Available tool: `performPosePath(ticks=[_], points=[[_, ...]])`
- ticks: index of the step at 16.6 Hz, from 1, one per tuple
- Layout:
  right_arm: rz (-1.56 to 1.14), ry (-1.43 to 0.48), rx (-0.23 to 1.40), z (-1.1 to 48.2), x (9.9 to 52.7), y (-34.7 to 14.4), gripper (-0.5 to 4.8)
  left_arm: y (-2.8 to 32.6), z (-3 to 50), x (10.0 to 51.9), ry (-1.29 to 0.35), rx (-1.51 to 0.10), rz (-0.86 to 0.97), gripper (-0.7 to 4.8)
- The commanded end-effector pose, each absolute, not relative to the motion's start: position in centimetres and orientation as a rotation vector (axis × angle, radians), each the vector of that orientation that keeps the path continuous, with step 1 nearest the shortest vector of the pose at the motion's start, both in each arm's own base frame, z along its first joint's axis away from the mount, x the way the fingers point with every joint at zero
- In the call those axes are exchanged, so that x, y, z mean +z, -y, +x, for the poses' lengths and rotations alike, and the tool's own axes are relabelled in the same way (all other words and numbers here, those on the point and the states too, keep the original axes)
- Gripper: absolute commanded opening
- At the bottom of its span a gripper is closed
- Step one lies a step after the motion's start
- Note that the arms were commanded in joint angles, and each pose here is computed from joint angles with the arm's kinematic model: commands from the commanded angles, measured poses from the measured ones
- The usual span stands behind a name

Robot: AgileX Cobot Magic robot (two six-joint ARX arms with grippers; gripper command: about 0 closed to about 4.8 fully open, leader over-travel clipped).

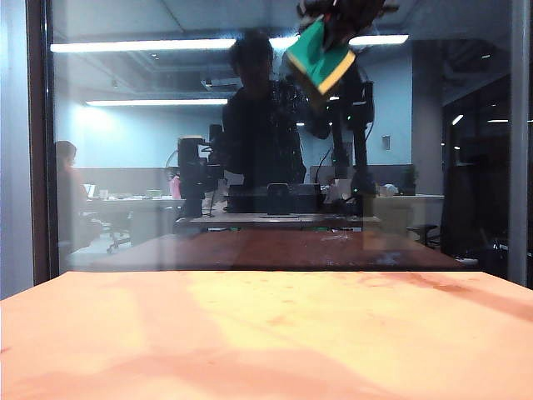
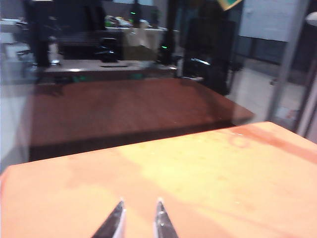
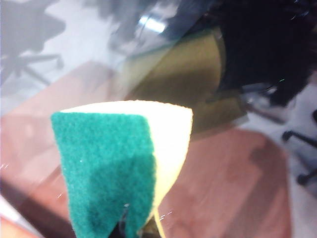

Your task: Pick up the sponge from the table, wipe the water off the glass, and finally place the sponge back on the table.

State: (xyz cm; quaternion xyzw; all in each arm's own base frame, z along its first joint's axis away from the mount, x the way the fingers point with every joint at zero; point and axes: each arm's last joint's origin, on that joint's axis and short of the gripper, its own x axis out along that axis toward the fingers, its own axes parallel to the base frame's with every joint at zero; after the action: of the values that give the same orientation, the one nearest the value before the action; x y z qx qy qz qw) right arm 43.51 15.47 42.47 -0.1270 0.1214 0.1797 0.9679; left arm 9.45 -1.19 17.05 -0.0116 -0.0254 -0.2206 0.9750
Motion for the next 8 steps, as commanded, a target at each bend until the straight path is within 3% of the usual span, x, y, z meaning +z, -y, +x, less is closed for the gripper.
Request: performPosePath(ticks=[1,8], points=[[-0.241,-0.19,0.306,42.2,45.0,-13.4,-0.09,1.2,9.4,17.3,0.067,-0.437,-0.016,0.78],[-0.199,-0.162,0.236,38.9,49.0,-8.6,-0.09,1.2,9.4,17.3,0.067,-0.437,-0.016,0.78]])
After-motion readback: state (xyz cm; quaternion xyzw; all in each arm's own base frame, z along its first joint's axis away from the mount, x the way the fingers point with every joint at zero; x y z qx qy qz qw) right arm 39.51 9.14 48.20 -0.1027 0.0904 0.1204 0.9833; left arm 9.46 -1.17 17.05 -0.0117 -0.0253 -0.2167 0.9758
